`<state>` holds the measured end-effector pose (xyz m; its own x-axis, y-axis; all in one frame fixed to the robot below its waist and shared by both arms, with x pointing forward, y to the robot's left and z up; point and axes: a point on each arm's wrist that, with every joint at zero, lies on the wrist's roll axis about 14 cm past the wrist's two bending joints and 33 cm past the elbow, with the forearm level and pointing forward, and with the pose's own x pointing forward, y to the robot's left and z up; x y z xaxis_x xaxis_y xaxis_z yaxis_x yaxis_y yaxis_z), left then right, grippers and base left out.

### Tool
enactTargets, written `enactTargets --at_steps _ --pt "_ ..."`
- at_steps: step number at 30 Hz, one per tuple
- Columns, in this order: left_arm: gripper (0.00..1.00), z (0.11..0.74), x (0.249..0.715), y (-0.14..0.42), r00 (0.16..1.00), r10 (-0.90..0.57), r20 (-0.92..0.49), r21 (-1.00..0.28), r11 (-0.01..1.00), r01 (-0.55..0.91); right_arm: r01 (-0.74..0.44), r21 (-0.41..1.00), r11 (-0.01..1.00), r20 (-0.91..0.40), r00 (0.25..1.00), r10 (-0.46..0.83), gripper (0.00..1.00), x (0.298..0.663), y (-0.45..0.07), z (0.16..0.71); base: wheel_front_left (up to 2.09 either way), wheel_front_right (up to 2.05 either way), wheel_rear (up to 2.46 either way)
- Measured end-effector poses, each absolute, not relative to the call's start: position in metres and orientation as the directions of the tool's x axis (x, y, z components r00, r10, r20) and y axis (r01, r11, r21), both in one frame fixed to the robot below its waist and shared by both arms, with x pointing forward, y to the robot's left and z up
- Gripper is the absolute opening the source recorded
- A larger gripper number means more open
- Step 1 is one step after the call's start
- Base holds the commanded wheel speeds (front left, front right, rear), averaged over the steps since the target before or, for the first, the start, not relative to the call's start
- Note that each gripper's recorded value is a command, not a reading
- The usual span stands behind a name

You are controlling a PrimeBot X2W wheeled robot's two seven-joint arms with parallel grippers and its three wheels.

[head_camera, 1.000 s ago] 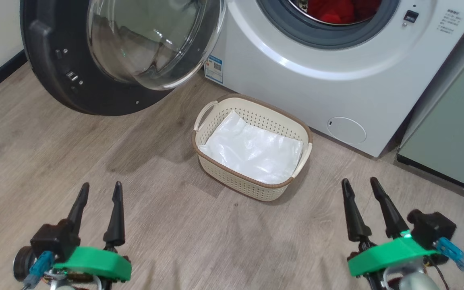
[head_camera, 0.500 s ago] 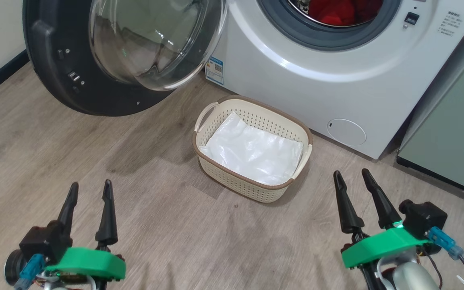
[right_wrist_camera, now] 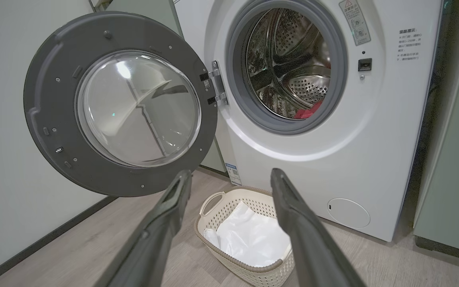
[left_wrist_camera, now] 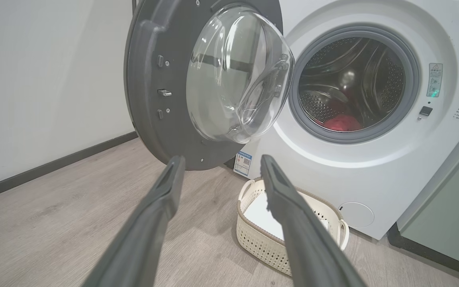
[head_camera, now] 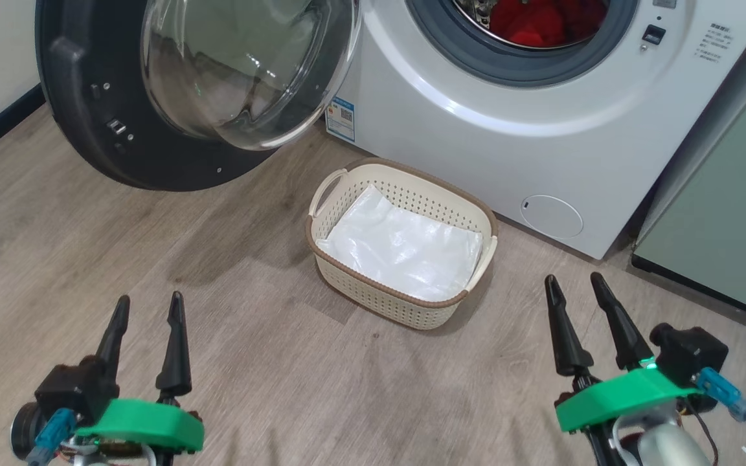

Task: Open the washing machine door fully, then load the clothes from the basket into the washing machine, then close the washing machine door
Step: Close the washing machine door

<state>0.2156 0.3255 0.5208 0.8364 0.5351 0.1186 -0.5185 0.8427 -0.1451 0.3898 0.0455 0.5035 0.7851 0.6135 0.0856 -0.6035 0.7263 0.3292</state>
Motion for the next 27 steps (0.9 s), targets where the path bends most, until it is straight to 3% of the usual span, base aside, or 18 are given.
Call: enactTargets --at_steps 15,16,17,18,21,27 --pt "1.00 0.520 0.217 0.323 0.842 0.527 0.118 -0.149 0.848 -0.509 -0.593 0.327 0.736 0.084 0.794 0.602 1.00 0.388 0.039 0.503 0.00 0.00 0.00" --pt "0.87 0.520 0.218 0.323 0.842 0.526 0.117 -0.151 0.848 -0.509 -0.592 0.326 0.737 0.084 0.795 0.601 1.00 0.389 0.039 0.503 0.00 0.00 0.00" --pt "0.27 0.520 0.218 0.323 0.842 0.527 0.116 -0.158 0.846 -0.509 -0.590 0.326 0.739 0.083 0.796 0.600 1.00 0.389 0.038 0.503 0.00 0.00 0.00" --pt "0.00 0.520 0.218 0.323 0.841 0.529 0.116 -0.172 0.845 -0.507 -0.589 0.325 0.740 0.082 0.797 0.598 1.00 0.390 0.038 0.502 0.00 0.00 0.00" --pt "0.00 0.527 0.220 0.327 0.829 0.543 0.134 -0.231 0.831 -0.507 -0.581 0.327 0.745 0.074 0.802 0.592 1.00 0.391 0.035 0.498 0.00 0.00 0.00" --pt "0.00 0.546 0.227 0.348 0.792 0.584 0.178 -0.231 0.807 -0.543 -0.560 0.314 0.767 0.052 0.817 0.575 1.00 0.401 0.026 0.486 0.00 0.00 0.00"
